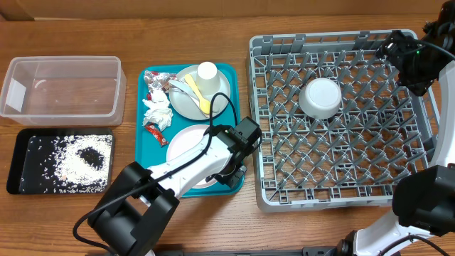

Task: Sort waste into correct bins and load items into the dishwasher rack
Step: 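Grasp the rim of the pink plate with the left gripper, then lift the pink plate with the left gripper over the black tray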

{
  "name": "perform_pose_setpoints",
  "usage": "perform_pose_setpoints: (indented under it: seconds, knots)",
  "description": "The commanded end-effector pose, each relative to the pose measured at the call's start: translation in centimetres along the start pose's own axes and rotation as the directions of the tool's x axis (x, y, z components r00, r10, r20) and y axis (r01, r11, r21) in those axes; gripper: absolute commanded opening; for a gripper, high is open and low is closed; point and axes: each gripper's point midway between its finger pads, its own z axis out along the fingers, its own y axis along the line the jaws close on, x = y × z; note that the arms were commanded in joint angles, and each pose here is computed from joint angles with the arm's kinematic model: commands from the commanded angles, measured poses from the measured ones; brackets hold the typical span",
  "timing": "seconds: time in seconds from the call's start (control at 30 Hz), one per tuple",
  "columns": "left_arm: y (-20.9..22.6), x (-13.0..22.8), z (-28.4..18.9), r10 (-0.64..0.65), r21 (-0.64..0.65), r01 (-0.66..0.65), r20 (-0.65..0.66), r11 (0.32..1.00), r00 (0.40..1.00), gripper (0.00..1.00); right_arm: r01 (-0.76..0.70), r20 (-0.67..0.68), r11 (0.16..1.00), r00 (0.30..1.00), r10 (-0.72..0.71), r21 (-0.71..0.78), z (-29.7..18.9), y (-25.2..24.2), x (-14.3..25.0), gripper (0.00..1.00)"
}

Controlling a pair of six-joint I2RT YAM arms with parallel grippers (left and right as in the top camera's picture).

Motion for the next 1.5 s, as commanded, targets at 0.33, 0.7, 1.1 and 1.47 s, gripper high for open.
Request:
perform_pose_setpoints:
  seconds: [0.33,0.7,1.1,1.47]
  knots:
    - [0.4,-3.2,-6.3,-0.103,0.02,0.103,0.03,0.995,0.994,0.04,-0.001,0.038,1.0,0.999,0.001,-0.018,-1.3,0.5,-0.6,1.0]
    - [6.6,-1.2,-10.2,-0.378,-0.296,0.381,0.07,0.876,0.923,0.04,-0.001,0.038,1.0,0.999,0.002,-0.018,-1.3,0.5,-0.6,1.0]
    - [9.7,0.7,-19.5,-0.516,-0.127,0.564,0.279,0.816,0.81,0.04,-0.001,0.038,1.0,0.999,0.002,-0.018,-1.3,0.5,-0.6,1.0]
    - [16.5,5.7,-22.9,-0.723,0.029,0.758,0.325,0.652,0.609,0.04,-0.001,0.038,1.0,0.999,0.002,-0.018,-1.3,0.5,-0.6,1.0]
